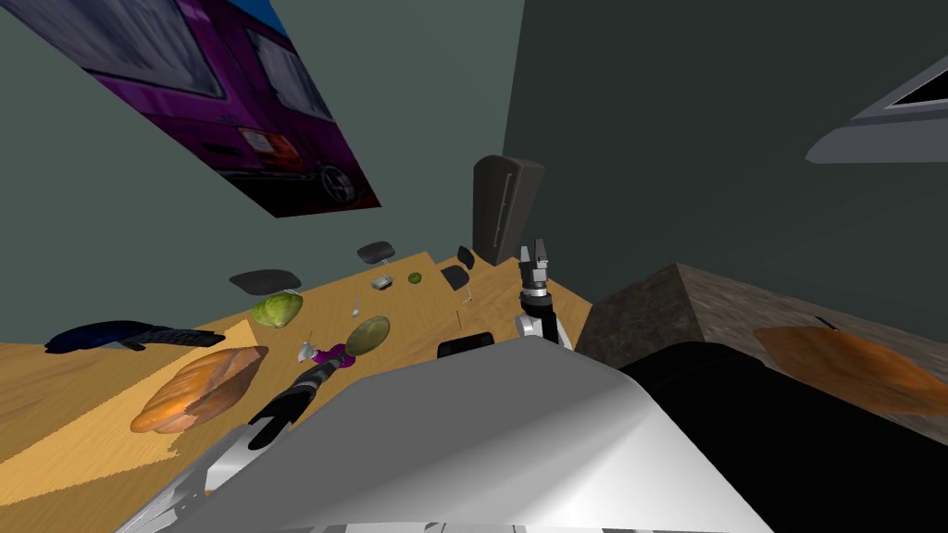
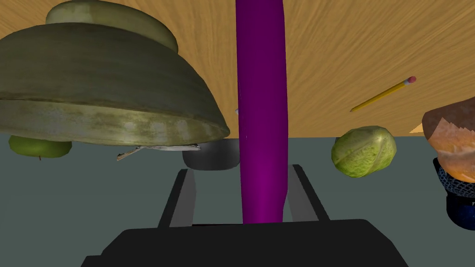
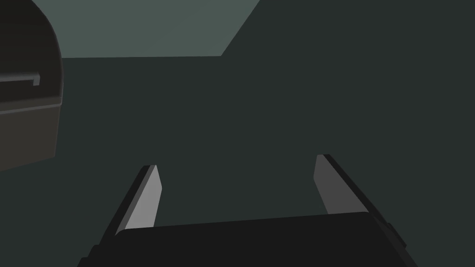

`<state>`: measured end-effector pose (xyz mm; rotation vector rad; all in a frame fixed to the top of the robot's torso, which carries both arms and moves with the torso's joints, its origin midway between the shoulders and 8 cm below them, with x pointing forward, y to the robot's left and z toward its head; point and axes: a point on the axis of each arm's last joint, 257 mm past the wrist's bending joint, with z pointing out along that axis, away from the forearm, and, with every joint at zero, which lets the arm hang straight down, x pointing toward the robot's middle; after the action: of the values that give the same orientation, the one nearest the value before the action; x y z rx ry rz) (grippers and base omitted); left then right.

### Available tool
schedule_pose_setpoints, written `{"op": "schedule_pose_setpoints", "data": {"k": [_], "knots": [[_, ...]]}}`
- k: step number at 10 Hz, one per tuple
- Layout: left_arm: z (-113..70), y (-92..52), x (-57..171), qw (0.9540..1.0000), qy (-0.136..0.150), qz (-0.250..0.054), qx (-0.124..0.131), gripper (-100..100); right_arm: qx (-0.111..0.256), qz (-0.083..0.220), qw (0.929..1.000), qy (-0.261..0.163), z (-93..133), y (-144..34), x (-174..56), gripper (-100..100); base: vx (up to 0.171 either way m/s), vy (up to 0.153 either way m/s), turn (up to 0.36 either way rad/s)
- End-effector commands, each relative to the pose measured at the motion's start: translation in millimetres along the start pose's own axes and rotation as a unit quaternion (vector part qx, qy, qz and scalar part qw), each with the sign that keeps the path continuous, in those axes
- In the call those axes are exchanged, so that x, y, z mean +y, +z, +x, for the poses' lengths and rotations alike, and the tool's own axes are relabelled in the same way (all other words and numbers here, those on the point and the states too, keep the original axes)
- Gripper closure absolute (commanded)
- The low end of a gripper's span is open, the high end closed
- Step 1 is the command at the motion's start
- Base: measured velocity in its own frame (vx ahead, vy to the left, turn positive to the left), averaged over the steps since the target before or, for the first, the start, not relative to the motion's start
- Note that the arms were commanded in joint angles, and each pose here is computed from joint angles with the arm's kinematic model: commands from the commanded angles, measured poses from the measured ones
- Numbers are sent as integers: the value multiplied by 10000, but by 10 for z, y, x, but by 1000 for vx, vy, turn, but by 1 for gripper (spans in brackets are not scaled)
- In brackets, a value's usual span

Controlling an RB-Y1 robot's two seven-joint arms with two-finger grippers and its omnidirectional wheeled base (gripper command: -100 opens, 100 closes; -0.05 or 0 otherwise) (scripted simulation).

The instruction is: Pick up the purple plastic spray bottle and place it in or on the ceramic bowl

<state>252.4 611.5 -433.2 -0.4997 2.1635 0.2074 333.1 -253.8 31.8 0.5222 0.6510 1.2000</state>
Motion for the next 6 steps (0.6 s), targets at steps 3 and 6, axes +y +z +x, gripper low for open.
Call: {"op": "schedule_pose_setpoints", "data": {"k": [3,6], "knots": [[-4,-1,12,10000,2,-13,-1,100,0,0,10000,0,0,0,0,0,0,3,5],[-48,-73,43,10000,28,36,5,100,0,0,10000,0,0,0,0,0,-9,-14,26]]}}
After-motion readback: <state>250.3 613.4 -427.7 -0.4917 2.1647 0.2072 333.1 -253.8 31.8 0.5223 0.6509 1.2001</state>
